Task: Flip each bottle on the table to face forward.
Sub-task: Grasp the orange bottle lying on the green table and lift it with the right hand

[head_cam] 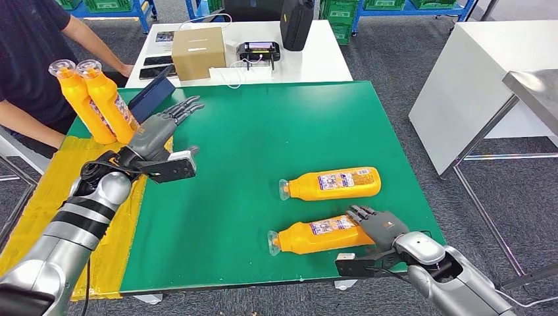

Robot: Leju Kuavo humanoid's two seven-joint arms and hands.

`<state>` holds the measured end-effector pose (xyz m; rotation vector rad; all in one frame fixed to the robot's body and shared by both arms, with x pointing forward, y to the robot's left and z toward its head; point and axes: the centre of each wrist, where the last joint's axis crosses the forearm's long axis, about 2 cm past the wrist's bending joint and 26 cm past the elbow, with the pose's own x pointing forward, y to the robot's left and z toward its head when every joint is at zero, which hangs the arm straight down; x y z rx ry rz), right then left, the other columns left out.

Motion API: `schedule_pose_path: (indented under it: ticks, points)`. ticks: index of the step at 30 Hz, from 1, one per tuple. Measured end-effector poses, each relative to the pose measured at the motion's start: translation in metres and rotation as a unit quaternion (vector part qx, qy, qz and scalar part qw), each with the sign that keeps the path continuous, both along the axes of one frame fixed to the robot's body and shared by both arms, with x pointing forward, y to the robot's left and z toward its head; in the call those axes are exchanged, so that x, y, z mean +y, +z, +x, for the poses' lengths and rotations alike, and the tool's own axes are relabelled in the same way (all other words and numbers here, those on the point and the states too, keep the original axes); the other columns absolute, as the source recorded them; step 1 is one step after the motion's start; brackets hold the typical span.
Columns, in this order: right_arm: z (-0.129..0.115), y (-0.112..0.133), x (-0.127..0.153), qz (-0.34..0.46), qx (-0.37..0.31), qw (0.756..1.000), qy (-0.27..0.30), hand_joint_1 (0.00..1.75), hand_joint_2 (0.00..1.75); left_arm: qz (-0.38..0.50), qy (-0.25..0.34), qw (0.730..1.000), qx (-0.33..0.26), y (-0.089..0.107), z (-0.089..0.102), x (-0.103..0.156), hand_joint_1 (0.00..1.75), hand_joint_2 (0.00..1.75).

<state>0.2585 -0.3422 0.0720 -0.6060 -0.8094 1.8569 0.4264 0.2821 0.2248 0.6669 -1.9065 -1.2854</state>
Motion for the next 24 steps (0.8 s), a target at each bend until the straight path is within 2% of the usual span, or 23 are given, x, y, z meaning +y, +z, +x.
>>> schedule_pose_path:
  ticks: [15,18,21,23,24]
  points:
    - [0.006,0.000,-0.004,0.002,0.009,1.000,-0.001,1.75,1.75,-0.002,-0.013,1.000,0.002,0.003,0.004,-0.008,0.00,0.00]
    - [0.007,-0.002,-0.001,0.011,0.008,1.000,-0.017,1.75,1.75,-0.011,-0.015,1.000,0.006,0.004,0.005,-0.009,0.00,0.00]
    - [0.006,-0.006,0.009,0.088,0.008,0.994,-0.066,1.75,1.75,-0.051,-0.015,0.998,0.035,0.002,0.003,-0.006,0.00,0.00]
    - [0.003,-0.009,0.017,0.192,0.020,0.974,-0.118,1.75,1.75,-0.105,-0.019,0.992,0.068,-0.005,-0.005,0.002,0.00,0.00]
    - [0.001,-0.009,0.022,0.251,0.030,0.956,-0.148,1.75,1.75,-0.137,-0.020,0.986,0.088,-0.012,-0.011,0.006,0.00,0.00]
